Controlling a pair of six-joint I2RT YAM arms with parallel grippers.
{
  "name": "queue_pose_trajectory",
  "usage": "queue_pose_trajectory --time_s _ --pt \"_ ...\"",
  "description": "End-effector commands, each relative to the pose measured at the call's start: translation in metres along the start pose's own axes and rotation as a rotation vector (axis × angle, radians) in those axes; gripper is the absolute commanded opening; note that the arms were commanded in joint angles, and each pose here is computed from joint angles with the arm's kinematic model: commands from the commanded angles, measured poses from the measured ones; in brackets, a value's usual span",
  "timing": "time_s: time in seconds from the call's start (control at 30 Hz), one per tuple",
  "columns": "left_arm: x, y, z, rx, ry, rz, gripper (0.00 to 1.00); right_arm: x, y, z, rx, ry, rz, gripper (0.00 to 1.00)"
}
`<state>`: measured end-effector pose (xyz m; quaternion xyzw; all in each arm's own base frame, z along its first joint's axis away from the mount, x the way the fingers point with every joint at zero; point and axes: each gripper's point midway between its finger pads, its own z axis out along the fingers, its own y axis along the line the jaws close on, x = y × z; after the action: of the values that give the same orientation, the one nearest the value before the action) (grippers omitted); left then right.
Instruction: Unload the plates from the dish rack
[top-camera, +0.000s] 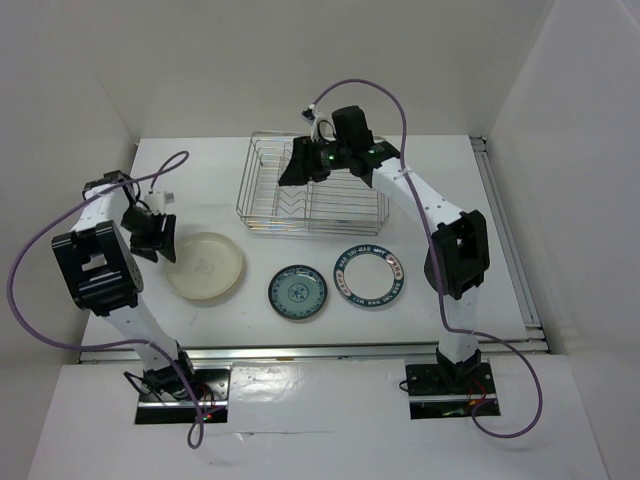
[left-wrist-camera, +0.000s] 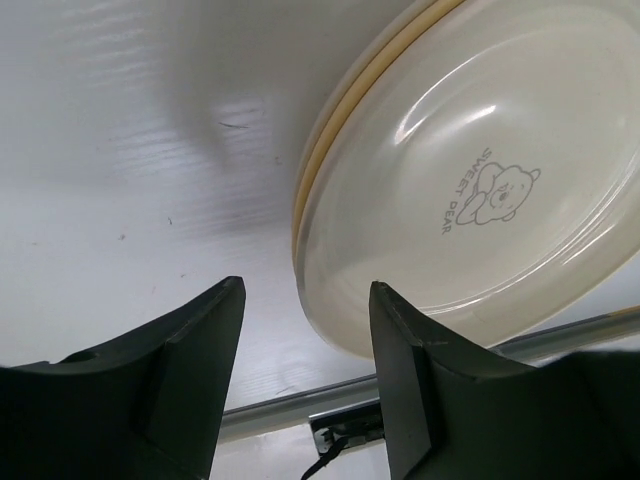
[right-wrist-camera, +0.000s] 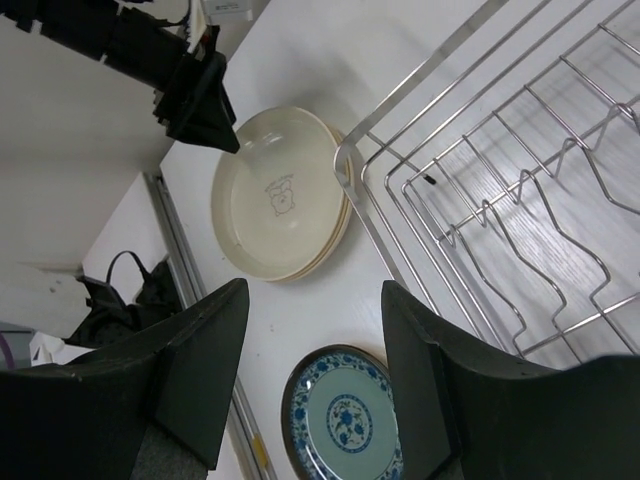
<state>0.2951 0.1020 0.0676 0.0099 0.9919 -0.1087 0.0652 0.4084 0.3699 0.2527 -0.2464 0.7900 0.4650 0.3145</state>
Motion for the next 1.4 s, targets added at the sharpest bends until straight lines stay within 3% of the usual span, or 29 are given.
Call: queue_pose_trajectory --time_s 0.0,0.13,0.37,0.47,0.53,0.7,0.73,0.83,1.1,1.37 --pt "-0.021 0.000 -0.037 -0.093 -0.124 0.019 0.66 -0.017 0.005 -0.026 0.060 -0.046 -0.037 0.63" --pt "-0.039 -0.013 -0.051 -0.046 -0.238 0.027 0.69 -0.020 -0.020 -0.057 0.184 -0.073 -0.003 0.64" --pt "-0.025 -0.007 -0.027 -0.057 -0.167 -0.037 0.67 -0.026 -0.053 -0.133 0.363 -0.189 0.061 0.68" --pt "-0.031 -0.004 -0.032 -0.068 -0.229 -0.080 0.67 -0.022 -0.079 -0.173 0.544 -0.228 0.135 0.73" --pt "-0.036 0.007 -0.052 -0.126 -0.315 -0.158 0.67 -0.014 -0.104 -0.217 0.715 -0.273 0.217 0.77" --pt "-0.042 0.074 -0.108 -0.499 -0.495 -0.370 0.72 0.040 -0.153 -0.324 1.125 -0.372 0.466 1.00" --pt "-0.039 0.083 -0.118 -0.554 -0.516 -0.404 0.73 0.049 -0.155 -0.358 1.220 -0.412 0.496 1.00" --pt "-0.030 0.099 -0.147 -0.691 -0.580 -0.478 0.78 0.072 -0.152 -0.397 1.357 -0.457 0.558 1.00" --pt "-0.023 0.089 -0.169 -0.693 -0.653 -0.529 0.80 0.082 -0.126 -0.412 1.381 -0.542 0.559 1.00" --pt "-0.009 0.078 -0.170 -0.684 -0.657 -0.505 0.80 0.082 -0.118 -0.398 1.283 -0.498 0.500 1.00"
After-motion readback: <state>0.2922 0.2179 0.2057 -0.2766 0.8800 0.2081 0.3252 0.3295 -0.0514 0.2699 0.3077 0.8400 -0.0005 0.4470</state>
